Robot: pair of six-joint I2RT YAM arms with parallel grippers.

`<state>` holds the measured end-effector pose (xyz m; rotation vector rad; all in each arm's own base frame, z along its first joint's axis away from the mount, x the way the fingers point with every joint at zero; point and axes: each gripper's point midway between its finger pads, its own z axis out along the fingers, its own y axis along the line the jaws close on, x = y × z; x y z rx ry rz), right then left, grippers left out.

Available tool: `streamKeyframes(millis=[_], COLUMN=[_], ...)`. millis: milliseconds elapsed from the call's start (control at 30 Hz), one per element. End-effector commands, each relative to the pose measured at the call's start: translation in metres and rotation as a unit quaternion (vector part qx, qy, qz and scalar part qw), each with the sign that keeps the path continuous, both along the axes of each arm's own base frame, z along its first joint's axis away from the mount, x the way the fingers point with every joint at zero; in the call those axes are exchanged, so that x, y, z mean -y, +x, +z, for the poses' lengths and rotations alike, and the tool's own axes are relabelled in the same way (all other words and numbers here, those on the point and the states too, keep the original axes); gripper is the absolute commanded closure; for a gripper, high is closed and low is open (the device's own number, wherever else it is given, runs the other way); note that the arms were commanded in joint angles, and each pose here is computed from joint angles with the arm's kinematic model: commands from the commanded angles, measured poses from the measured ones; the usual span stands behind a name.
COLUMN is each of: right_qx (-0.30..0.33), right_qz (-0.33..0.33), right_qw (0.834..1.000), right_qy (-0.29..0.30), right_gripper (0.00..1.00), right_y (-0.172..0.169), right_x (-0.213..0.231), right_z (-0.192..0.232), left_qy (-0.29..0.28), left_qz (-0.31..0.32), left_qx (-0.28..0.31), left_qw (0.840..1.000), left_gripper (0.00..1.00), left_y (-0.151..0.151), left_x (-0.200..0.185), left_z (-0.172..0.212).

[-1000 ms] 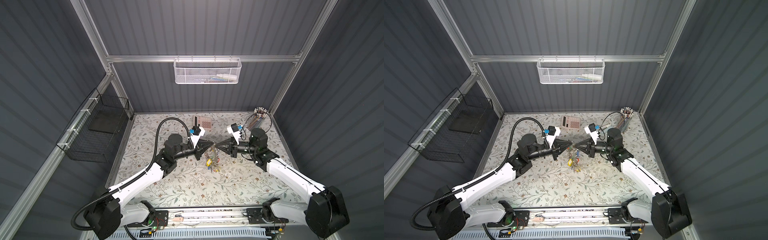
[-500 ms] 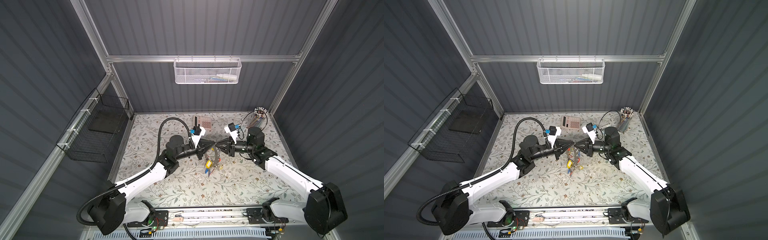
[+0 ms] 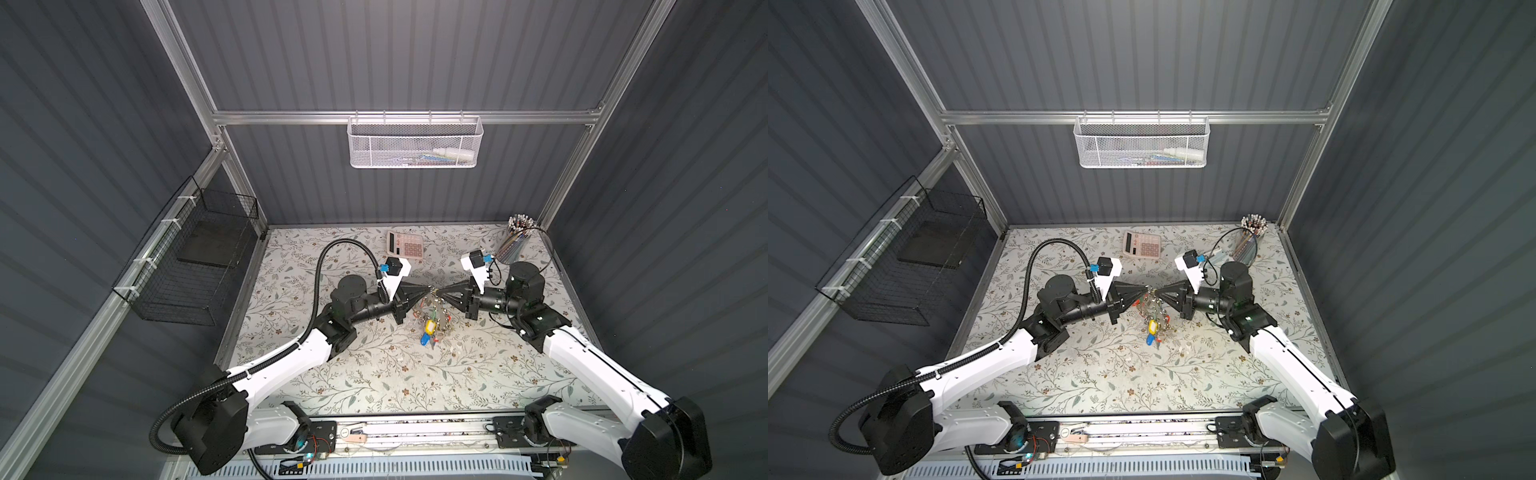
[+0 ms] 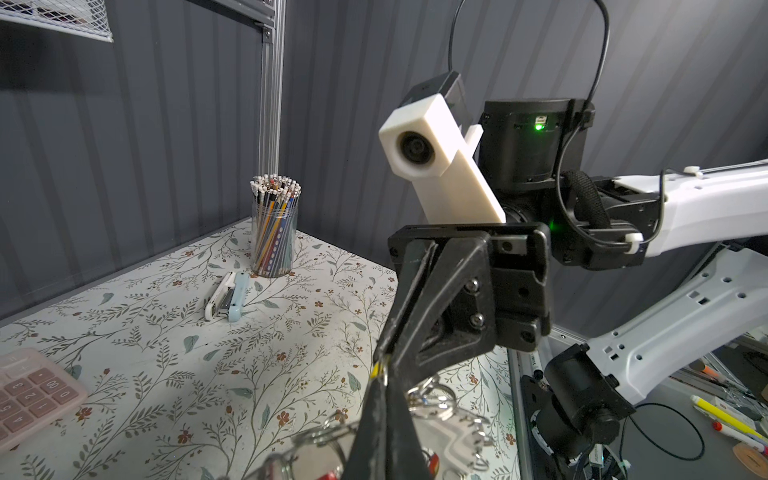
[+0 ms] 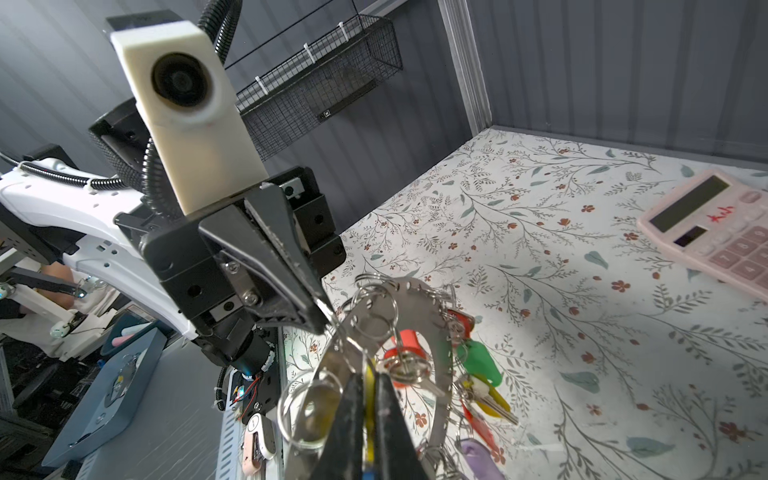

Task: Put the keys on the keyring

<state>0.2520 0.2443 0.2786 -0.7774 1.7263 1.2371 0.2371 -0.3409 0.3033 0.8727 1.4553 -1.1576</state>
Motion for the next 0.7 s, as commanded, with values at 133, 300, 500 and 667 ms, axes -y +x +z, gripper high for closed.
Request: streamKeyframes(millis=[133, 300, 500, 667], right_qx=[0.019, 0.023, 0.03, 0.02], right_qz=[-0.005, 0.004, 0.005, -0.004], right_qw=[1.0, 1.0, 1.0, 1.0], right_qy=[-0.004, 0.004, 0.009, -0.001], right_gripper=[0.93, 0.93, 0.92, 0.91], right_y=[0.001, -0.003, -0.005, 0.0], right_x=[0.002, 0.001, 0.001, 0.002], right_z=[0.014, 0.023, 0.03, 0.021], left_qy=[-0.012, 0.002, 0.002, -0.015], left_qz=[-0.012, -0.01, -0.02, -0.023], left_qx=[0.041, 0.039, 0.036, 0.041], left_qw=[0.999, 0.999, 0.999, 0.999], left_gripper=[1.0, 1.0, 1.0, 1.0], left_y=[-0.008, -0.007, -0.008, -0.01], left_x=[-0.001, -0.001, 0.002, 0.002], left_z=[0.022, 0.016, 0.015, 0.025])
